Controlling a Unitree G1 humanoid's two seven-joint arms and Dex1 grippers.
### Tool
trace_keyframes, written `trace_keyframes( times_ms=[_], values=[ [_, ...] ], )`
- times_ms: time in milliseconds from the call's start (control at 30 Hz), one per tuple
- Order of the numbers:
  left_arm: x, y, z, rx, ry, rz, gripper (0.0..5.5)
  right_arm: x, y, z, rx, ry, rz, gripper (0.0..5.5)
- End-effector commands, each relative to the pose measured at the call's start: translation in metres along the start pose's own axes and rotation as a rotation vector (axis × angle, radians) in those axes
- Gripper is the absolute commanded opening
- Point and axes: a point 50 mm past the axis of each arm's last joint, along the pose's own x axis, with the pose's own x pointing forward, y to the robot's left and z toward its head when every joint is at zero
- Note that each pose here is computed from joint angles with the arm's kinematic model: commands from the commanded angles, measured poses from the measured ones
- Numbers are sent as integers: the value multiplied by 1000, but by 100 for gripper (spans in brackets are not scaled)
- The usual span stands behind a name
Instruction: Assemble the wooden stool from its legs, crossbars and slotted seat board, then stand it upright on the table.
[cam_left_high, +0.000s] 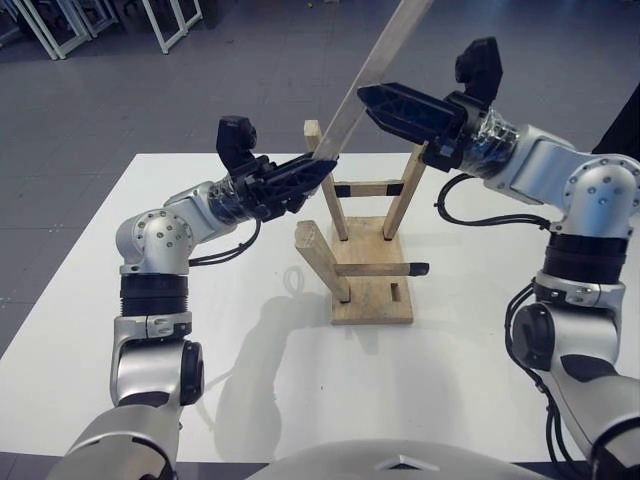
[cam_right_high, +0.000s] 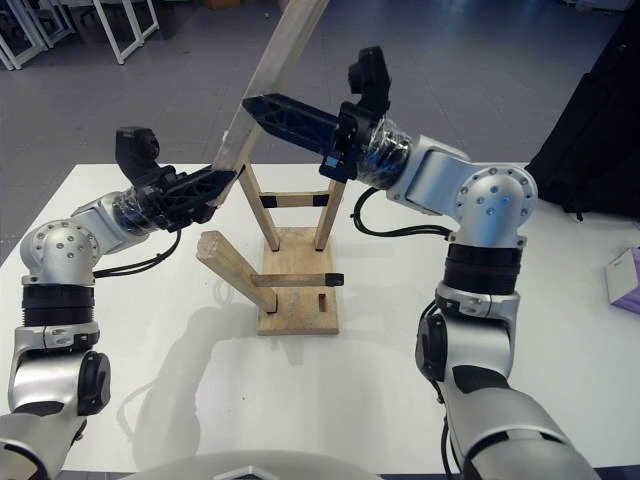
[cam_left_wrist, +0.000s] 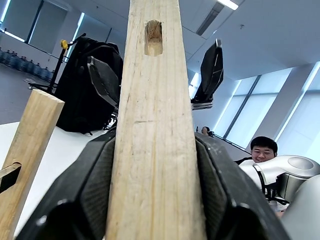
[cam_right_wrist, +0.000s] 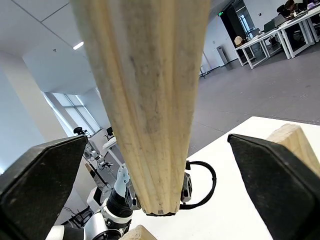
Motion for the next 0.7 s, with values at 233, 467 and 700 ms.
trace_keyframes(
  times_ms=[233, 467, 700],
  values=[
    [5, -2, 2, -58, 21, -74, 206, 12, 2, 0, 9, 11, 42, 359],
    [5, -1, 2, -13, 26, -70, 206, 8, -2, 4, 30, -21, 23, 237],
    [5, 4, 12, 64, 5, -12, 276, 4, -7, 17, 21, -75, -23, 204]
  ],
)
